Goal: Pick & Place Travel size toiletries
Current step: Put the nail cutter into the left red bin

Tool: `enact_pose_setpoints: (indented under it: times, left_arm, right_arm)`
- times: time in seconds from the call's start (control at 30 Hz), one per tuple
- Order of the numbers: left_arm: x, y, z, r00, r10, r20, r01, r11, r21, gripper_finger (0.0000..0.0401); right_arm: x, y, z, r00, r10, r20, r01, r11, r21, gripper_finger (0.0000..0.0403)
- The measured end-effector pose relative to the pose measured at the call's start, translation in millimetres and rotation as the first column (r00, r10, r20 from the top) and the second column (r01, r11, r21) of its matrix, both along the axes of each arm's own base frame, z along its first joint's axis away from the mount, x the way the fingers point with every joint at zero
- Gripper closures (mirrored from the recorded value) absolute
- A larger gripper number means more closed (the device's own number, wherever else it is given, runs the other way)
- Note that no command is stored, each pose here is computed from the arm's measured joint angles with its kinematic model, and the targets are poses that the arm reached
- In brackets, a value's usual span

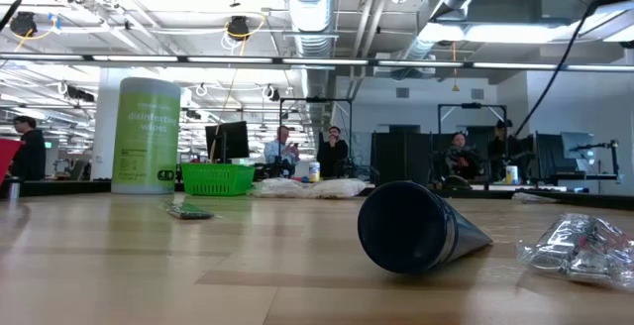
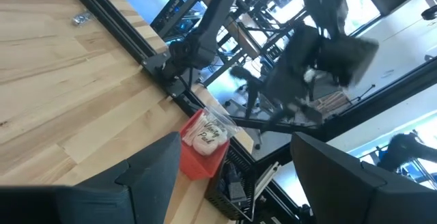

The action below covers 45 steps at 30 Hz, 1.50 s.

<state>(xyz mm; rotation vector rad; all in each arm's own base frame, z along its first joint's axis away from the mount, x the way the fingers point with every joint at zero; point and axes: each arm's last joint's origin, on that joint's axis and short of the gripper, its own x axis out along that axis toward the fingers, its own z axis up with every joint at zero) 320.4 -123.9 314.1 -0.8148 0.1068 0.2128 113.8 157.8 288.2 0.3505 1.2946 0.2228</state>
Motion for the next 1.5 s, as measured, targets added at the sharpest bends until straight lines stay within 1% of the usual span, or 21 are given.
enact_pose_setpoints:
  times: [0.2,0.3,0.4,0.53,0.7,0.8,0.87,1.03,1.2,1.33,1.5]
  left_arm:
    - [0.1,0.1,0.1,1.000,-0.006,-0.005,0.006,0.999,0.035,0.0128]
    - [1.2,3.2,0.1,1.000,0.000,-0.009,0.001,0.998,0.057,0.0128]
    - [2.5,6.4,0.0,1.000,0.001,-0.015,0.001,0.996,0.089,0.0128]
    - [5.5,13.6,-0.1,1.000,-0.014,-0.024,0.017,0.993,0.121,0.0128]
    - [9.9,23.8,-0.9,0.996,-0.082,-0.046,0.089,0.984,0.155,0.0128]
    - [11.9,29.3,-1.3,0.991,-0.119,-0.059,0.128,0.974,0.188,0.0128]
    - [13.2,33.0,-1.7,0.988,-0.137,-0.067,0.148,0.968,0.202,0.0128]
    - [15.2,38.7,-2.2,0.981,-0.179,-0.077,0.192,0.959,0.211,0.0128]
    - [15.0,38.4,-2.8,0.977,-0.192,-0.087,0.208,0.951,0.231,0.0128]
    - [14.5,38.4,-4.9,0.975,-0.193,-0.111,0.215,0.947,0.237,0.0128]
    - [13.6,38.7,-8.4,0.970,-0.192,-0.148,0.223,0.945,0.239,0.0128]
  right_arm:
    - [4.1,-44.7,13.5,0.997,-0.047,0.056,0.049,0.998,-0.040,0.0264]
    - [8.7,-63.1,14.5,0.996,-0.053,0.070,0.060,0.994,-0.094,0.0273]
    - [15.4,-79.2,12.1,0.997,-0.050,0.056,0.058,0.985,-0.164,0.0282]
    - [26.8,-97.3,6.0,0.999,-0.054,0.003,0.053,0.967,-0.247,0.0287]
    - [39.1,-120.7,-3.3,0.995,-0.023,-0.097,-0.011,0.943,-0.331,0.0291]
    - [47.3,-136.4,-8.7,0.990,-0.005,-0.144,-0.049,0.929,-0.368,0.0291]
    - [52.0,-148.0,-11.4,0.987,-0.007,-0.161,-0.055,0.922,-0.383,0.0291]
    - [63.0,-177.4,-19.4,0.981,0.003,-0.194,-0.082,0.912,-0.402,0.0292]
    - [69.9,-208.8,-28.6,0.970,-0.004,-0.244,-0.115,0.876,-0.469,0.0292]
    - [72.8,-238.7,-36.9,0.959,-0.042,-0.281,-0.117,0.842,-0.527,0.0292]
    - [70.6,-275.8,-51.3,0.939,-0.139,-0.315,-0.046,0.857,-0.513,0.0292]
